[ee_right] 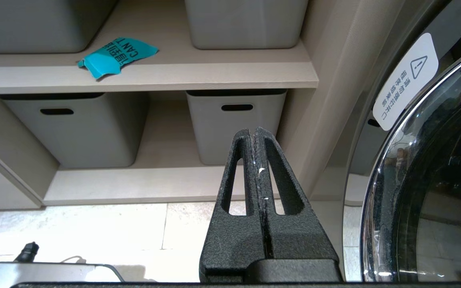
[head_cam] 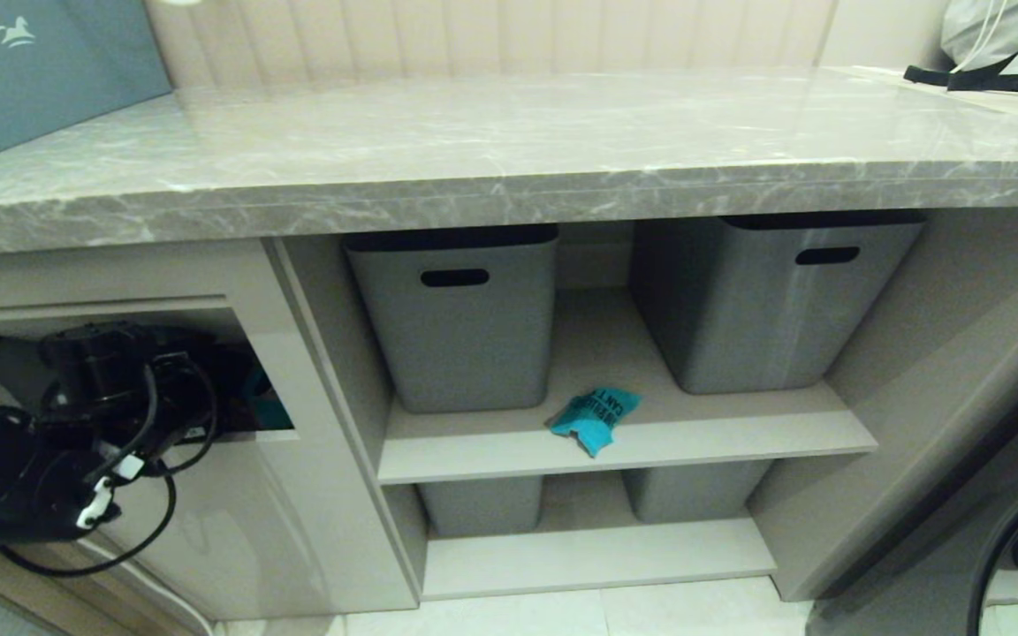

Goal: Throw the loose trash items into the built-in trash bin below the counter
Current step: Put the garbage in the trash can

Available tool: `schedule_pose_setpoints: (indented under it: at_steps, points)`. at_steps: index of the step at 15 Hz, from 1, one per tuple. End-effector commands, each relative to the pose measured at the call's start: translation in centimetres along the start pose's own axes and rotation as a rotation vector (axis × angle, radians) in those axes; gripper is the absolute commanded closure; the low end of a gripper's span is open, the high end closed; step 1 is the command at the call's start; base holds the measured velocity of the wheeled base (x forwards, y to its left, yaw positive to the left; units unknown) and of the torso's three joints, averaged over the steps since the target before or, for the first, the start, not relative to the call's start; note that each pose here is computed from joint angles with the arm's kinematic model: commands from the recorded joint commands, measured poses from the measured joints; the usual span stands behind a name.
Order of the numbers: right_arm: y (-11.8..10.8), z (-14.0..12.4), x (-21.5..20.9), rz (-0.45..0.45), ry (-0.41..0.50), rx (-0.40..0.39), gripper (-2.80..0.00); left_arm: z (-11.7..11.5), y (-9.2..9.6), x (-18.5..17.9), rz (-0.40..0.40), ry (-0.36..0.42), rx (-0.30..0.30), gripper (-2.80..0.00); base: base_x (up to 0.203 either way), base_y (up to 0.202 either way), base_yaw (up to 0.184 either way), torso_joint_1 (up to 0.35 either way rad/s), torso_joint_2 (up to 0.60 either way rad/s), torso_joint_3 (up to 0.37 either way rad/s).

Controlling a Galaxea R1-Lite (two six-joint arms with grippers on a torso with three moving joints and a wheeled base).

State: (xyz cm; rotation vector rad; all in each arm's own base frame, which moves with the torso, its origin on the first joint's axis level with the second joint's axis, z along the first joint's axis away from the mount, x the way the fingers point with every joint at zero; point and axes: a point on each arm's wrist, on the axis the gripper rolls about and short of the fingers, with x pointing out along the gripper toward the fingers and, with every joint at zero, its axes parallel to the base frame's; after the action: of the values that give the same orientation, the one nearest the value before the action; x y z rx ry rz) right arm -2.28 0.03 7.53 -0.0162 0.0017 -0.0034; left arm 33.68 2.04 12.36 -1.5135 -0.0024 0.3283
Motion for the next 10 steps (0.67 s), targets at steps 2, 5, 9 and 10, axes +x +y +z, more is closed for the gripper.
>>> schedule_pose_setpoints:
  at_steps: [2,5,9,10]
  points:
    - [0.0,0.0,0.0,0.0,0.0,0.002,0.0,0.3,0.0,-2.8,0.008,-0.019,-0.005,-2.8,0.0,0.0,0.0,0.0,0.0,0.0]
    - [0.0,0.0,0.0,-0.001,0.0,0.013,0.0,0.8,0.2,-7.5,0.011,-0.036,0.0,-2.8,0.0,0.0,0.0,0.0,0.0,0.0]
    - [0.0,0.0,0.0,-0.001,-0.002,0.01,0.0,1.7,-0.2,-12.6,-0.01,-0.074,0.056,0.0,0.0,0.0,0.0,0.0,0.0,0.0]
    - [0.0,0.0,0.0,-0.001,-0.002,0.01,0.0,1.9,-0.2,-13.6,-0.015,-0.081,0.091,0.0,0.0,0.0,0.0,0.0,0.0,0.0]
